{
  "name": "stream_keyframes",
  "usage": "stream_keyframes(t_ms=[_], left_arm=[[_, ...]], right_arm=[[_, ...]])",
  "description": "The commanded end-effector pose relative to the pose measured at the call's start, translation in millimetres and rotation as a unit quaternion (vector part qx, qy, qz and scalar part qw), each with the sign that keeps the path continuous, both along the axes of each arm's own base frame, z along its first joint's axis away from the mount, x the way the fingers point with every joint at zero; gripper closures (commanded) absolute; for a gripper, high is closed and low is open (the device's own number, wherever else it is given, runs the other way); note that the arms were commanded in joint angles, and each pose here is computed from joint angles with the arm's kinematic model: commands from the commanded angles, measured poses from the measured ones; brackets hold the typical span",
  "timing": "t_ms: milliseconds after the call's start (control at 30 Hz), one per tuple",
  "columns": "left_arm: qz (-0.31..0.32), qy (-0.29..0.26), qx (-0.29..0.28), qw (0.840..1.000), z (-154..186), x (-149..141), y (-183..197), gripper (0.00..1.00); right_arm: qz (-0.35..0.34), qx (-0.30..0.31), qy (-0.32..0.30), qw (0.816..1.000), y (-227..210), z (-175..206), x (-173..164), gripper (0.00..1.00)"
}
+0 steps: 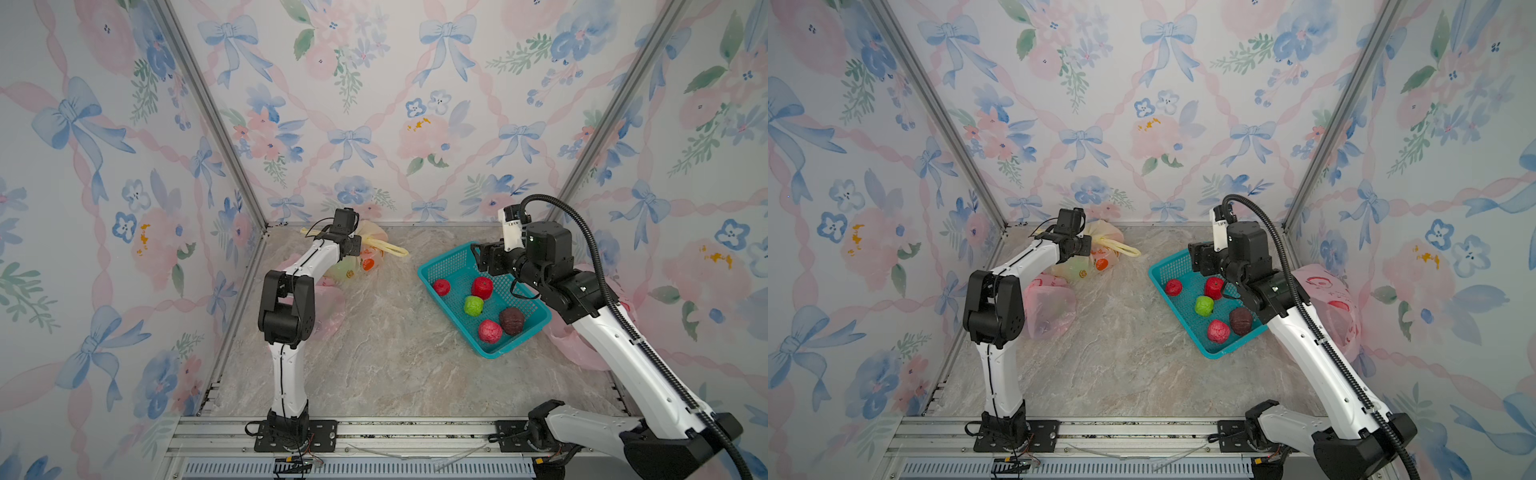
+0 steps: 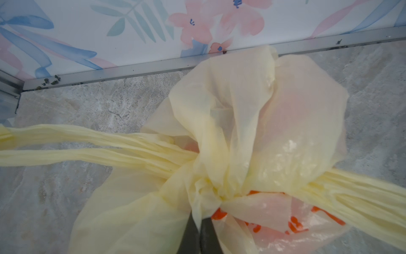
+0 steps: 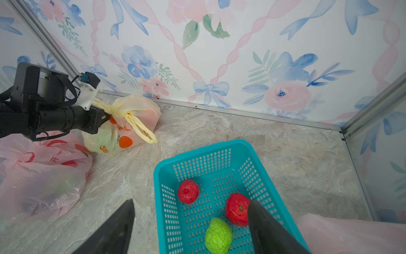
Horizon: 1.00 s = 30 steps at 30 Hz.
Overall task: Untie the knot of a plastic bag & take out the apple
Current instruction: Move the plastic bag to the center of the board, then untie the plastic bag at the center of the board.
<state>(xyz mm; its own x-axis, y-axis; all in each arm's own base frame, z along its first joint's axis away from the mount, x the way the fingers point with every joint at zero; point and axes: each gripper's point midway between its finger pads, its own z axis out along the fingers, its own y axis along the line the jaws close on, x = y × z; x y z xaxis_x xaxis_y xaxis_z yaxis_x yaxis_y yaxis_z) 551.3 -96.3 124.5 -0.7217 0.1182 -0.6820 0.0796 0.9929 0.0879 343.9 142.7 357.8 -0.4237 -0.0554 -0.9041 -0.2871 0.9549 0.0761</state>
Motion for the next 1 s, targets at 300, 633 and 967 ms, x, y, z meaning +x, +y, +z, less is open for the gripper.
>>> stream_keyframes(t_ms=[300,633,967], left_arm=[[-0.205,0.027,-0.083,0.975,34.3,-134.2,-79.3,0.89],[-0.336,0.039,-0.118,0.934,25.4,-221.6,-114.3,0.89],[-0.332,0.024,-0.118,0.935,32.1,-226.6,-110.1,0.89]], right_arm=[[0.137,0.032,0.097,0.985,88.1,-54.1,11.3,0.21],[0.247,0.02,0.18,0.952,165.2,-121.8,42.9,0.22],[0.286,-0.006,0.266,0.921,206.1,-178.3,44.1,0.22]])
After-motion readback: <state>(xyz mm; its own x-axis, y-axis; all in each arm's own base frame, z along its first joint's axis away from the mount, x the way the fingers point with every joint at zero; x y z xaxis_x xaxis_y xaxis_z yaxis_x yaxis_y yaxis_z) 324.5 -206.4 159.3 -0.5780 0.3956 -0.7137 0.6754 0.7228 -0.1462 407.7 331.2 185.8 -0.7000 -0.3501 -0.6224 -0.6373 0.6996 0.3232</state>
